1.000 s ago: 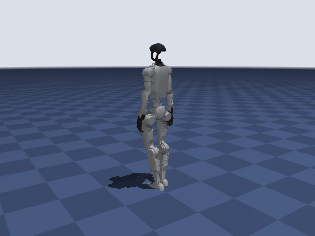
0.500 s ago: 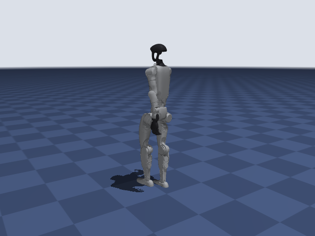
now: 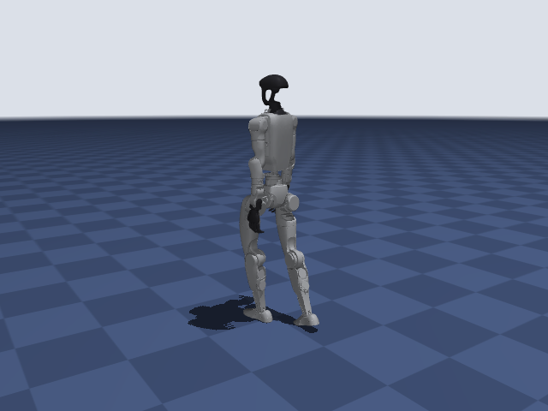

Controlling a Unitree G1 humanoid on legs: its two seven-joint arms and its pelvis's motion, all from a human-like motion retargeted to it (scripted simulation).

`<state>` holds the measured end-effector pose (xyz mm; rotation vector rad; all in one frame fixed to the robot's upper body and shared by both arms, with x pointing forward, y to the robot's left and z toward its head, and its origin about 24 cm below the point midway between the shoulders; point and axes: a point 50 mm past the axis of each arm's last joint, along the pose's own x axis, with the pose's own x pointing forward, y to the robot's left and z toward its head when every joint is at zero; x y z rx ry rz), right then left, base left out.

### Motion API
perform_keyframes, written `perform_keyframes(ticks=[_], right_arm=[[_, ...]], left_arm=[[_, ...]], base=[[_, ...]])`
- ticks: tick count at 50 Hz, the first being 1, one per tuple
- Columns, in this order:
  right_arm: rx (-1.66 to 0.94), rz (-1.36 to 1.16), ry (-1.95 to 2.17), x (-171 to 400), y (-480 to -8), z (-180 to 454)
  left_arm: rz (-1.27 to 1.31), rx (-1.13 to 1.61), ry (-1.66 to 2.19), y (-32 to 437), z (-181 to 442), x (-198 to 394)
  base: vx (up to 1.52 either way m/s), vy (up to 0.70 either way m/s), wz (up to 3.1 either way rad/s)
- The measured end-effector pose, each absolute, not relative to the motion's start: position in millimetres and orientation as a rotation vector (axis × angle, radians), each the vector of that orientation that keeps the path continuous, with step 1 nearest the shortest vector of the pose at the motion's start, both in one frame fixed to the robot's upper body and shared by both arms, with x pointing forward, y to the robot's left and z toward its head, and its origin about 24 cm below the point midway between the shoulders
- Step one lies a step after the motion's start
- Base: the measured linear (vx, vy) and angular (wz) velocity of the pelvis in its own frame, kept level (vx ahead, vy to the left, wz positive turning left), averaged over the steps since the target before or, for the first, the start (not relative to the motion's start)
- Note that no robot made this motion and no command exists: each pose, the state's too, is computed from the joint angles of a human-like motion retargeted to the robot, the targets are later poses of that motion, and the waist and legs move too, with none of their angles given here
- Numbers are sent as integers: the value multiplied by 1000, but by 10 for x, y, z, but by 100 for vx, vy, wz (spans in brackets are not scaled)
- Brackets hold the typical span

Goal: Walk run

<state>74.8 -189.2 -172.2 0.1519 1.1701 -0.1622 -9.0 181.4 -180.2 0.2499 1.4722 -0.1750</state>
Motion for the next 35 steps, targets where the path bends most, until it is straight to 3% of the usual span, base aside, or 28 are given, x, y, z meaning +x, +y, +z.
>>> perform_keyframes(ticks=[9, 22, 35], right_arm=[[76, -171, 1373, 40, -1930, -1786], [57, -259, 1479, -398, -1994, -1752], [87, -231, 1567, -608, -1913, -1733]], left_arm=[[-195, 245, 1307, 1791, -1772, 579], [-106, 307, 860, 2039, -1287, 1964], [-117, 303, 836, 2124, -1216, 2062]], base=[[45, 8, -19], [30, -7, 22], [49, -24, 32]])
